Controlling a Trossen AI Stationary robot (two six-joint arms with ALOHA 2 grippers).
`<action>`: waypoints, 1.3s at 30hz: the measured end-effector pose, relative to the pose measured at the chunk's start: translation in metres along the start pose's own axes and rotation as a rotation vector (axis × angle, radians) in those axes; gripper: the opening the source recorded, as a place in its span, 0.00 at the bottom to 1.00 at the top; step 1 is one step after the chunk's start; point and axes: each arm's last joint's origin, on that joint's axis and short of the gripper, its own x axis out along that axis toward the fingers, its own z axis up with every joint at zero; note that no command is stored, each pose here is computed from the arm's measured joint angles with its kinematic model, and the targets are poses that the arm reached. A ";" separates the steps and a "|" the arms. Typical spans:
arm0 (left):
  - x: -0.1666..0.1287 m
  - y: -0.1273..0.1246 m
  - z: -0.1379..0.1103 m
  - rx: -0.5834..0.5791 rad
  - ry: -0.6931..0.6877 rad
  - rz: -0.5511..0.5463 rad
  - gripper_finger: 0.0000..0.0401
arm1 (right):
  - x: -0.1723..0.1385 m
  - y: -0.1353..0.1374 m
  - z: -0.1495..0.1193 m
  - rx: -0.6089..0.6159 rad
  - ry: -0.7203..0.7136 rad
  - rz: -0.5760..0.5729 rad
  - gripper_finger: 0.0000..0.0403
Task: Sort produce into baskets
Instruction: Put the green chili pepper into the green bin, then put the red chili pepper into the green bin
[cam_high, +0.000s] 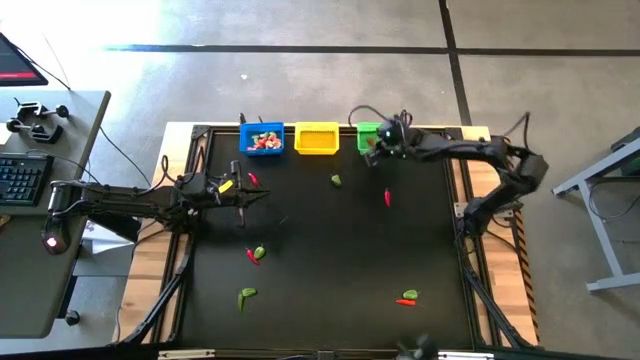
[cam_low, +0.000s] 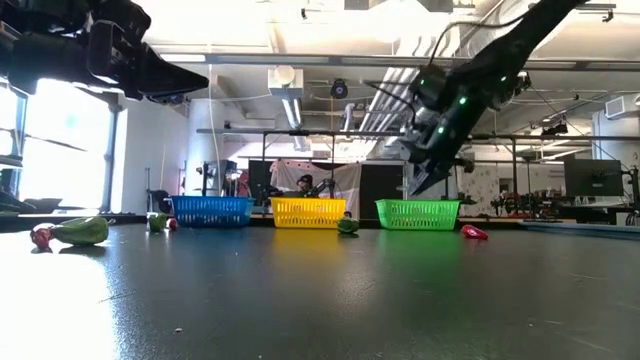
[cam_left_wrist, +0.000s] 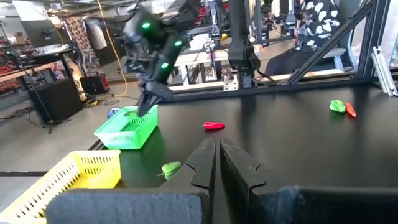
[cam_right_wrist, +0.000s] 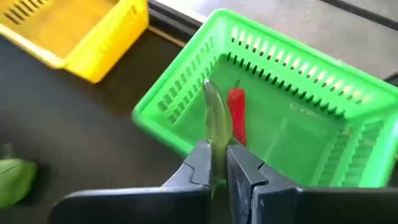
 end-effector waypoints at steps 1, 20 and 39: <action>0.000 0.000 0.000 0.000 -0.001 0.000 0.02 | 0.005 -0.005 0.005 -0.009 0.008 0.002 0.02; 0.000 0.000 0.000 0.000 -0.001 0.000 0.02 | 0.055 -0.034 0.031 -0.080 0.244 -0.047 0.15; 0.000 -0.001 -0.003 -0.008 0.029 -0.004 0.02 | -0.050 0.033 0.013 -0.087 -0.168 0.040 0.05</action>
